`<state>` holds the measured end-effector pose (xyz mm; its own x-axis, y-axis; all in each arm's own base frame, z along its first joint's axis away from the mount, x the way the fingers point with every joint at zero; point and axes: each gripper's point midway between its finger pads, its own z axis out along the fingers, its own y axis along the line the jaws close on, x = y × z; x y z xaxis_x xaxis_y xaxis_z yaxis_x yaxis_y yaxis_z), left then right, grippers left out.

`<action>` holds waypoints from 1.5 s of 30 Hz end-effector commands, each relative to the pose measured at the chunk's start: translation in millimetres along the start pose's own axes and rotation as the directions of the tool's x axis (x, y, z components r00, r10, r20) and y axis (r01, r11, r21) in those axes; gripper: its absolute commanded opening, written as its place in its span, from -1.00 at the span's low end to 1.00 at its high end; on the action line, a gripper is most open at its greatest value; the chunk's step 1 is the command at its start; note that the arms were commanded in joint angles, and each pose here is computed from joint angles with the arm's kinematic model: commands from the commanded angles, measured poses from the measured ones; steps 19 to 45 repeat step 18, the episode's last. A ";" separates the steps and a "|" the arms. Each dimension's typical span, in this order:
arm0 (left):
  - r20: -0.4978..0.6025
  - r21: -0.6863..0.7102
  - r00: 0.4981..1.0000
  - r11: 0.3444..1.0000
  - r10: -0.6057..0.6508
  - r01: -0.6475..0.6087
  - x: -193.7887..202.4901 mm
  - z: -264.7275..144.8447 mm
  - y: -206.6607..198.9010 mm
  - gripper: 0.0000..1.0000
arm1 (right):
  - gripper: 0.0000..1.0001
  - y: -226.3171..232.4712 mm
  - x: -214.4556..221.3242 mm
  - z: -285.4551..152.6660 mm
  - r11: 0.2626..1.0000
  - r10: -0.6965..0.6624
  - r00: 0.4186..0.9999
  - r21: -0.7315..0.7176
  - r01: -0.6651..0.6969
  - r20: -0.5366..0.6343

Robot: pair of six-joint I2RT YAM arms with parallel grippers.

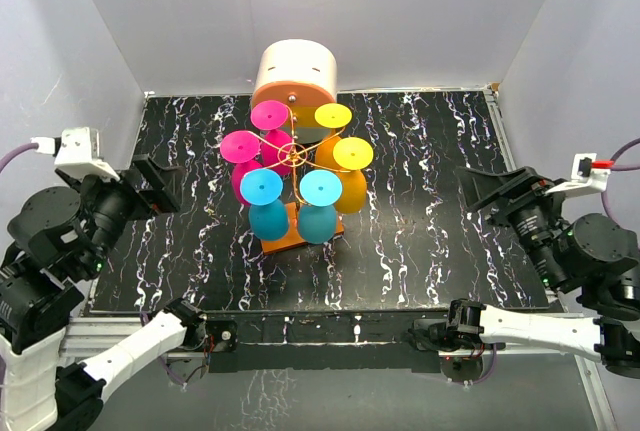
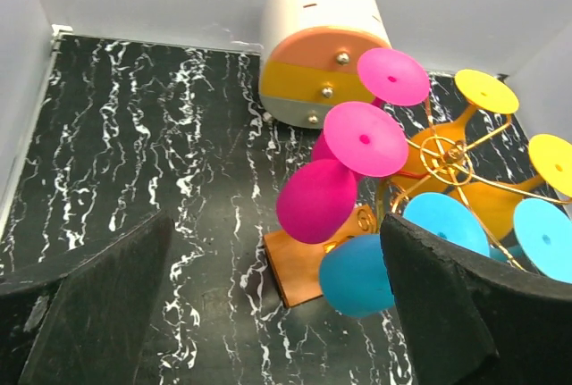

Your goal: Place the wine glass upside down on the wine glass rack

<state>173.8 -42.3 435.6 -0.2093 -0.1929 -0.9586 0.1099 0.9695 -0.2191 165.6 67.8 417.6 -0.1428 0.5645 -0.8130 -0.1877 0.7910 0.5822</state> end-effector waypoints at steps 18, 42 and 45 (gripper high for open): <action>0.145 -0.087 0.989 0.996 0.010 0.003 -25.1 -40.8 36.2 0.97 | 0.58 -16.9 -38.4 -10.2 0.999 0.005 0.996 0.046 -0.009 0.086; 0.145 -0.087 0.989 0.996 0.010 0.003 -25.1 -40.8 36.2 0.97 | 0.58 -16.9 -38.4 -10.2 0.999 0.005 0.996 0.046 -0.009 0.086; 0.145 -0.087 0.989 0.996 0.010 0.003 -25.1 -40.8 36.2 0.97 | 0.58 -16.9 -38.4 -10.2 0.999 0.005 0.996 0.046 -0.009 0.086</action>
